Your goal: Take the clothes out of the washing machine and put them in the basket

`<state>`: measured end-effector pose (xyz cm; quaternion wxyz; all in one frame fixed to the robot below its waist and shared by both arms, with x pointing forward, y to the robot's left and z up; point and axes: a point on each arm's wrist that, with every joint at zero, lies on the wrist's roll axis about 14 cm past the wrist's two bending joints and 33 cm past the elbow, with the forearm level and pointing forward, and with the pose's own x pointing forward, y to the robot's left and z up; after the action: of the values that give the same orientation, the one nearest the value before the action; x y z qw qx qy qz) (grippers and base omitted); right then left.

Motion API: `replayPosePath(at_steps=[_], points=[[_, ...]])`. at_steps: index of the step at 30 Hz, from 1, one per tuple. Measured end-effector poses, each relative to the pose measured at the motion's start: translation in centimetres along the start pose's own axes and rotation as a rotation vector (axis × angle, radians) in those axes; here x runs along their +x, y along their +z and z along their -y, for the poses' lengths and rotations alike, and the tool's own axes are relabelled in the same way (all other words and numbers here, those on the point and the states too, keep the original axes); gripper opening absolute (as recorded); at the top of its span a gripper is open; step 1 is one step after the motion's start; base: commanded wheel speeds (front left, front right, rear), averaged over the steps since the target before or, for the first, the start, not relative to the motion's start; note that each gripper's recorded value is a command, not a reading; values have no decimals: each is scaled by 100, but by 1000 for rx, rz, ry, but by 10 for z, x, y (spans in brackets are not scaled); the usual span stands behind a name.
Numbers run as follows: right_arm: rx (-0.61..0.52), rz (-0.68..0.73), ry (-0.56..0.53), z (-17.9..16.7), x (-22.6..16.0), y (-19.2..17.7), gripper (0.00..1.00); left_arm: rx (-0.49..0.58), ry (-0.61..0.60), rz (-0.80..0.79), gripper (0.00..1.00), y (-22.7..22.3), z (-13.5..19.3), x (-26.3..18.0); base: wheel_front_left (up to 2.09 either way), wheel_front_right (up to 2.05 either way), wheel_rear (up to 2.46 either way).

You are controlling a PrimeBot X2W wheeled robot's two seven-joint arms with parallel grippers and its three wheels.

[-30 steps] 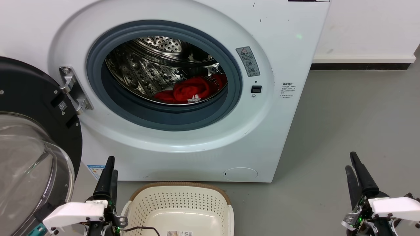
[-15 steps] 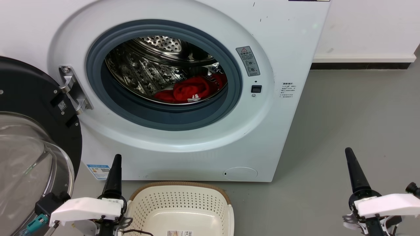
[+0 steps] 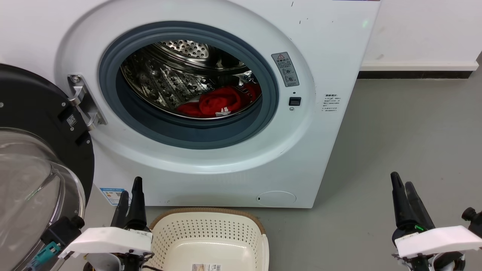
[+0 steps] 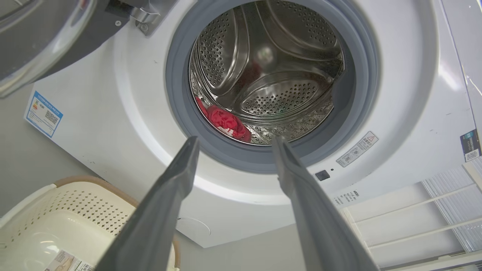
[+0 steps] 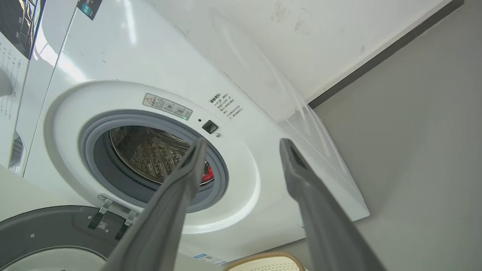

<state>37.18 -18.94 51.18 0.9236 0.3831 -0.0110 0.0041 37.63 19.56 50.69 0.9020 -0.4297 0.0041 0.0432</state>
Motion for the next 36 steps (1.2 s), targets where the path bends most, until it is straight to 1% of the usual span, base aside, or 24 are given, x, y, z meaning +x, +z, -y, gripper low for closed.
replayPosePath(at_steps=[10,17,36], points=[[-153,15,28,-7,-2,2,100,141,-8,28,100,3,4,-2,0,0,0],[-255,28,46,-11,-4,4,100,220,-14,51,100,5,6,-4,0,0,0],[-486,68,97,-24,-10,8,100,426,-42,94,100,7,13,-9,0,0,0]])
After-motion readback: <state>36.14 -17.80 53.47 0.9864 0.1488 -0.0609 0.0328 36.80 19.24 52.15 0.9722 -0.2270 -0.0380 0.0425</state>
